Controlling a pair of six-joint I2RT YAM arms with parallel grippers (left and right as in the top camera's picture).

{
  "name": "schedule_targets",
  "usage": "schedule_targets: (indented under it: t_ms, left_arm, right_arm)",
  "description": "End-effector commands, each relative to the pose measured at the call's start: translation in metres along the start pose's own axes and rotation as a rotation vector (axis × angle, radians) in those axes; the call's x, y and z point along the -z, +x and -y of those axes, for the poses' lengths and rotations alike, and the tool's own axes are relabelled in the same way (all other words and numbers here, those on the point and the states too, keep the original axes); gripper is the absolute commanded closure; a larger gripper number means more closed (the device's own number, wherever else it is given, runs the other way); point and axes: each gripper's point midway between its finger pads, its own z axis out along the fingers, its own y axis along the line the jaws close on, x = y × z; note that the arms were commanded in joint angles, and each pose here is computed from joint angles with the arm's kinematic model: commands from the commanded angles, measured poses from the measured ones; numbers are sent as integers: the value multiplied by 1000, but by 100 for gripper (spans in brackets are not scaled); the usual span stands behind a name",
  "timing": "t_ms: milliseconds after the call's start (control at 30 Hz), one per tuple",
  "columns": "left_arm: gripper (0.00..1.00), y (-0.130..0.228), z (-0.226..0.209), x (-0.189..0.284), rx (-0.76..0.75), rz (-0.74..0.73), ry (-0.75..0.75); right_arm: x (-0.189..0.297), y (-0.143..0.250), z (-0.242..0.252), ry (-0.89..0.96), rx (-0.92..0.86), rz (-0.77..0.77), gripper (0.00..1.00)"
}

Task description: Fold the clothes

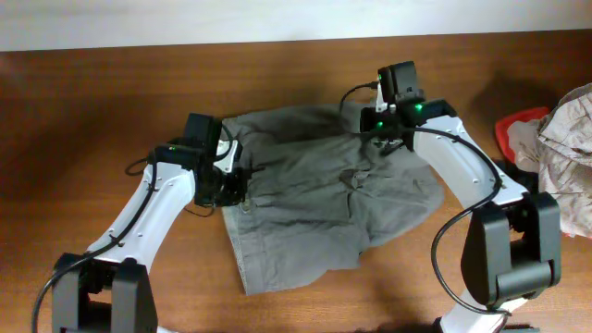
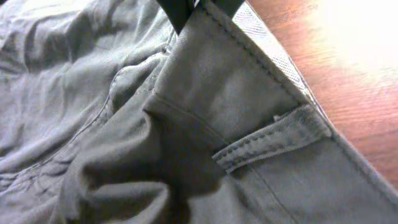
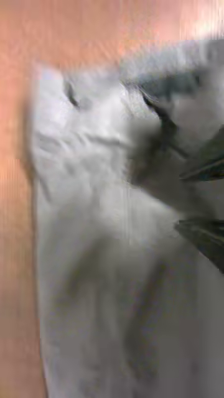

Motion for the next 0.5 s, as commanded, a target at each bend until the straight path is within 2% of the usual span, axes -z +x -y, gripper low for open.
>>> schedule_targets:
  t_ms: [0, 100, 133, 167, 233, 333, 467]
  left_arm:
    - [100, 5, -12, 8, -40, -10, -71]
    - [100, 10, -17, 9, -35, -28, -97]
    - [100, 10, -16, 9, -35, -29, -93]
    - [100, 9, -14, 9, -36, -24, -80]
    - [100, 7, -8, 9, -39, -17, -52]
    - [100, 3, -7, 11, -42, -4, -51]
    - [100, 2, -7, 11, -43, -2, -51]
  right_arm:
    - [12, -33, 36, 176, 156, 82, 76]
    - [27, -54, 46, 195, 150, 123, 76]
    - [30, -55, 39, 135, 147, 110, 73]
    - [33, -47, 25, 43, 147, 67, 65]
    - [33, -23, 11, -51, 139, -29, 29]
    - [25, 1, 16, -33, 23, -126, 30]
    - [-5, 12, 28, 22, 0, -172, 30]
